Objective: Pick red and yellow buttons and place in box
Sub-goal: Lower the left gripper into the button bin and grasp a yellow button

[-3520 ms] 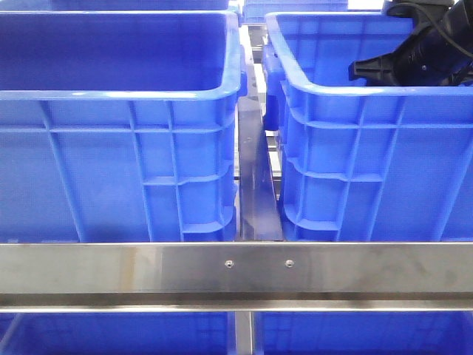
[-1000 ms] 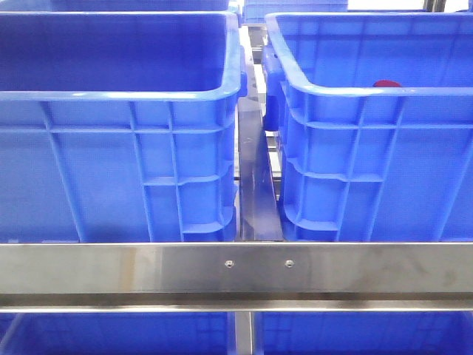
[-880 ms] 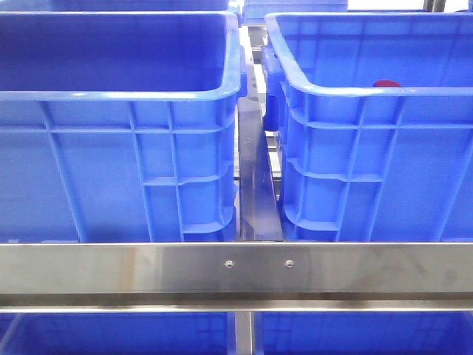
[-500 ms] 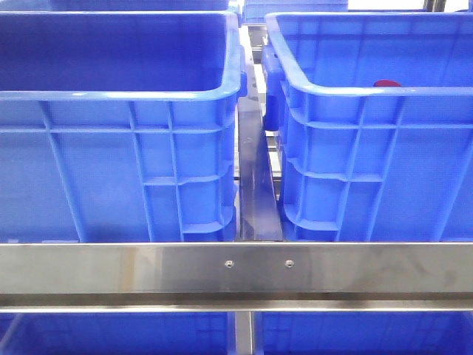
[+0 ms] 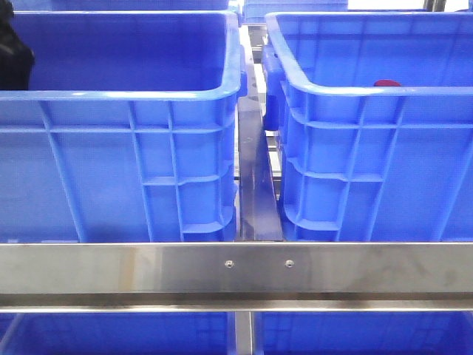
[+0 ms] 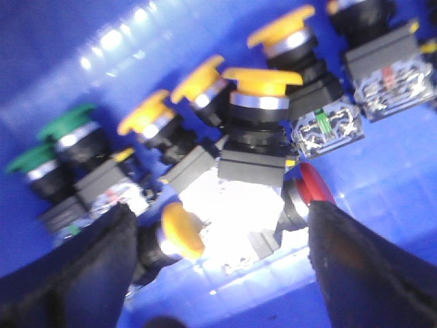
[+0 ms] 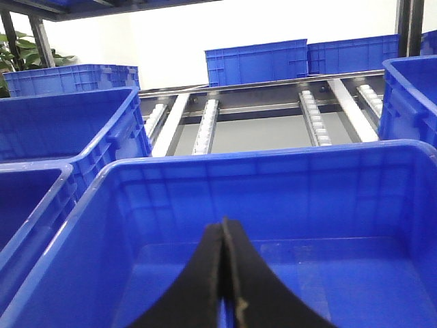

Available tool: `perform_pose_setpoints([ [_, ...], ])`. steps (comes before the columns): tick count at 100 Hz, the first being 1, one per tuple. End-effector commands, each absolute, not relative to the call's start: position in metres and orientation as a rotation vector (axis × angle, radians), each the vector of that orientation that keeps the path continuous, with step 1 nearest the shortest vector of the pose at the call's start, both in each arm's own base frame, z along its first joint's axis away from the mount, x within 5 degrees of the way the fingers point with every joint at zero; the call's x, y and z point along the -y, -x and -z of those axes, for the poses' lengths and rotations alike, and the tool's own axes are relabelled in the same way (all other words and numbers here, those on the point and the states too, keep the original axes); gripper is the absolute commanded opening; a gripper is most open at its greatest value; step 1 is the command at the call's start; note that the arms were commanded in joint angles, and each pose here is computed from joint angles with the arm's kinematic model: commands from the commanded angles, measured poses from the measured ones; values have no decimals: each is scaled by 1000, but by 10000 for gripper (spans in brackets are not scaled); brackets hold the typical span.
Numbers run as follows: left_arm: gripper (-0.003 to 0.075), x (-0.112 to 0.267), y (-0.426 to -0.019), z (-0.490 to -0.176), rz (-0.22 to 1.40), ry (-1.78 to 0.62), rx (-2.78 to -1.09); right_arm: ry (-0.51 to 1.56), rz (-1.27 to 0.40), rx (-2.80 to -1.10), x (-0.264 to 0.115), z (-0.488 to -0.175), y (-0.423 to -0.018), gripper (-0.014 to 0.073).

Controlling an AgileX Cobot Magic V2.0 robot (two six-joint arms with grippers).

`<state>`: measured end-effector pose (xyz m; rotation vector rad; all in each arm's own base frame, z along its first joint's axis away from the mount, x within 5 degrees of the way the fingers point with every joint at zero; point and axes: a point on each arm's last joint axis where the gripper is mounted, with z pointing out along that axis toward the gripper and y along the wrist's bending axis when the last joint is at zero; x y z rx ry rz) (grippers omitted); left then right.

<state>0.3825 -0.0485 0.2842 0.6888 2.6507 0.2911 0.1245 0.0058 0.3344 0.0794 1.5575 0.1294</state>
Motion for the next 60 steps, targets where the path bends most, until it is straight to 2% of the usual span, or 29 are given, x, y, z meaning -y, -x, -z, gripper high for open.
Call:
perform_pose_setpoints([
  [1,494,48,-384,-305,-289,-660,-2567,-72,-133,-1530,-6,-343,-123,-67],
  [60,494,52,-406,-257,-265,-692,-2653,-72,-132,-1530,-6,-343,-123,-67],
])
